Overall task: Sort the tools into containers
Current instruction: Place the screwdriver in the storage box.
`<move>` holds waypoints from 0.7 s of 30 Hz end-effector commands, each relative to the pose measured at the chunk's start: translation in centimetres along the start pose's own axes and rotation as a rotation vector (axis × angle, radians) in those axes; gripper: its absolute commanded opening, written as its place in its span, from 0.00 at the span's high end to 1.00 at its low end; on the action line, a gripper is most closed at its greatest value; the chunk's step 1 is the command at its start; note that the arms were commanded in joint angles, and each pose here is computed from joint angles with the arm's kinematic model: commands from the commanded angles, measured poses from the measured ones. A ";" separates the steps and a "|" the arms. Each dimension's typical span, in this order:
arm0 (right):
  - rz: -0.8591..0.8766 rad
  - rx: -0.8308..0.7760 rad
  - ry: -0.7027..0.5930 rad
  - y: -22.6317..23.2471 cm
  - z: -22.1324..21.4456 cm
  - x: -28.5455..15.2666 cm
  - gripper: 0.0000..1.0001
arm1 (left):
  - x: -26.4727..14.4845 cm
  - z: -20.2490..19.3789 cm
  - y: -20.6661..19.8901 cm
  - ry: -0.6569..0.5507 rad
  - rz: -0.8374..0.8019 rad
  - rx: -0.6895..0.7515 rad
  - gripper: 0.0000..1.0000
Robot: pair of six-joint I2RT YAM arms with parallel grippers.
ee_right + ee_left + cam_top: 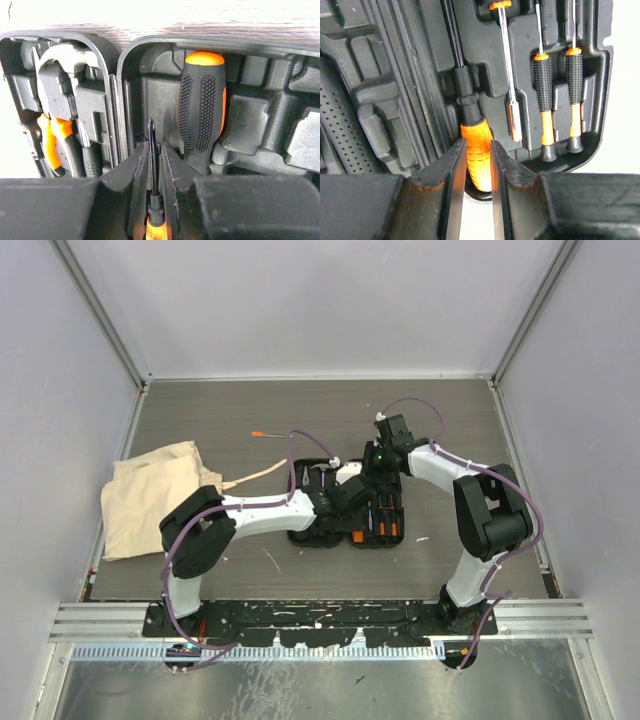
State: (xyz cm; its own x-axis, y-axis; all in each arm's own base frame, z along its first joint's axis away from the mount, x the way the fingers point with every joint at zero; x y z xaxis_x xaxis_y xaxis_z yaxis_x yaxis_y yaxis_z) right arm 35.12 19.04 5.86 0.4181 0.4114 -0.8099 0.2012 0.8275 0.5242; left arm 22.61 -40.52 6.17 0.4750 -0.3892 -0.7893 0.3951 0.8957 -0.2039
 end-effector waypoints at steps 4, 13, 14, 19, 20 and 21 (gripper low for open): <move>0.040 -0.030 -0.044 1.4 1.6 -0.5 0.77 | -0.8 0.0 -0.6 0.001 0.005 0.010 0.74; 0.011 -0.026 -0.024 0.6 1.2 0.0 0.83 | 0.2 -2.8 1.1 0.057 0.048 -0.005 0.82; 0.008 -0.027 -0.021 0.5 1.1 0.0 0.83 | 0.2 -3.0 1.1 0.059 0.044 -0.010 0.82; 0.004 -0.027 -0.016 0.2 0.8 0.1 0.84 | 0.9 -4.5 1.4 0.090 0.029 -0.023 0.82; 0.003 -0.026 -0.014 0.1 0.7 0.2 0.84 | 1.0 -4.7 1.4 0.092 0.028 -0.028 0.82; 0.001 -0.024 -0.011 0.0 0.6 0.2 0.85 | 1.1 -4.9 1.6 0.099 0.030 -0.028 0.82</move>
State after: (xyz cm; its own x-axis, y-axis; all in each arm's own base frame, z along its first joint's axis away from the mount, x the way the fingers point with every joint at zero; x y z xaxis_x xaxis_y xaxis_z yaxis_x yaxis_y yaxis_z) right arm 35.05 18.91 5.31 0.4076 0.4066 -0.8176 0.1968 0.8352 0.5135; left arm 22.22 -40.39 5.85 0.4873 -0.3999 -0.7763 0.3620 0.9015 -0.2371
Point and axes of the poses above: each gripper's point midway between its finger pads, its own x axis out along the fingers, its own y axis along the line the jaws close on, z = x × y, the point moved 1 cm from there along -x, back along the fingers, and after that the axes turned 13 degrees about x, right-handed, at the moved point
